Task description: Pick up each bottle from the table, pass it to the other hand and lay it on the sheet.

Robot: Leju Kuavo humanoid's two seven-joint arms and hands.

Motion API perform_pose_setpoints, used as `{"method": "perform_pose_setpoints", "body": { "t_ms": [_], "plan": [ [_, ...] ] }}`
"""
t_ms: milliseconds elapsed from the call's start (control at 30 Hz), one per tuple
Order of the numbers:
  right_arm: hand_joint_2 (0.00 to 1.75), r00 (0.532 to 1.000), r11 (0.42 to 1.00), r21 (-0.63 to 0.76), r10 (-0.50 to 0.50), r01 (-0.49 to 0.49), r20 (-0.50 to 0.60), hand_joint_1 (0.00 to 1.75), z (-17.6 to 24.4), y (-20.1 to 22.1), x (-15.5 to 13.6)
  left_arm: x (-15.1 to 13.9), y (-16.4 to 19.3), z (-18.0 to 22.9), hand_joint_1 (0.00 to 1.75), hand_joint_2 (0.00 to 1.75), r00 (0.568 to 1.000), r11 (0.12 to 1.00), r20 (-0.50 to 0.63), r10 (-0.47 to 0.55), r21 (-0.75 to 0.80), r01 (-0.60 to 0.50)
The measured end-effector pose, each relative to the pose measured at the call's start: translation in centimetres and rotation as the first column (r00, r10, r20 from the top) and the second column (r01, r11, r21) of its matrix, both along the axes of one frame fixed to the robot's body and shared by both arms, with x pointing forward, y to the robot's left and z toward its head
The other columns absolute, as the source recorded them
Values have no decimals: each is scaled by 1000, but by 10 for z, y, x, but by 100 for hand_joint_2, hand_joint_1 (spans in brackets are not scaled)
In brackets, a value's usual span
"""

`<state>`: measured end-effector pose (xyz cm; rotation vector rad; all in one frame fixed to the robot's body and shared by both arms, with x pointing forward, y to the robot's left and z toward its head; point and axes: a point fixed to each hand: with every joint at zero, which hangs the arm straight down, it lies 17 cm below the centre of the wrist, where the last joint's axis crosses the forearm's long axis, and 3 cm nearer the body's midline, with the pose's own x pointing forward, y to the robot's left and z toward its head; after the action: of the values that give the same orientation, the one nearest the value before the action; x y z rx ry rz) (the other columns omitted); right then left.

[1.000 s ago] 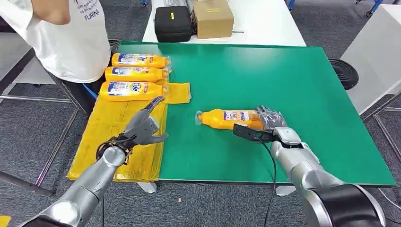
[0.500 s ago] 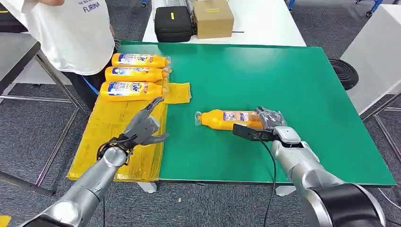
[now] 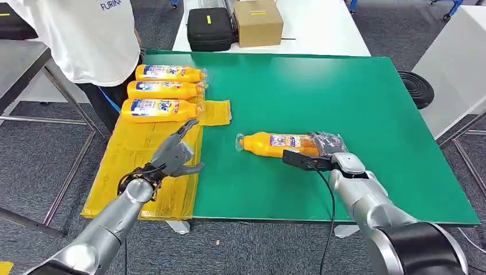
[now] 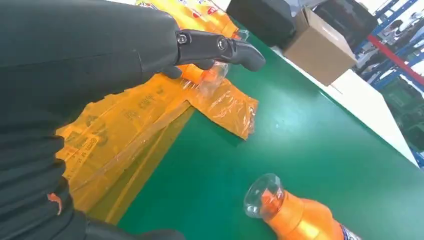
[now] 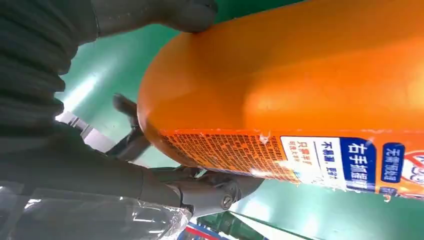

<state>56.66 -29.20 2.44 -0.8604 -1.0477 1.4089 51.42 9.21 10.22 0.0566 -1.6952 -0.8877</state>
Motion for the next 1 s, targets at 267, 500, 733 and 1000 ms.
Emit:
{"method": "perform_pose_setpoints", "body": {
  "t_ms": [267,500,733,1000],
  "plan": [
    [175,1000,1000,29,8,-8,17,175,1,1,0,-2,-1,-5,0,175,1000,1000,-9,-6,5,6],
    [175,983,990,124,36,-59,180,175,25,11,4,-2,2,-7,0,175,1000,1000,-13,5,-6,-5],
    [175,970,985,163,19,-60,241,175,41,9,9,-4,6,-11,0,175,1000,1000,-19,9,-2,-10],
    [175,948,978,190,16,-81,319,175,58,9,12,-4,8,-11,0,175,1000,1000,-16,22,-10,-22]
  ]
}}
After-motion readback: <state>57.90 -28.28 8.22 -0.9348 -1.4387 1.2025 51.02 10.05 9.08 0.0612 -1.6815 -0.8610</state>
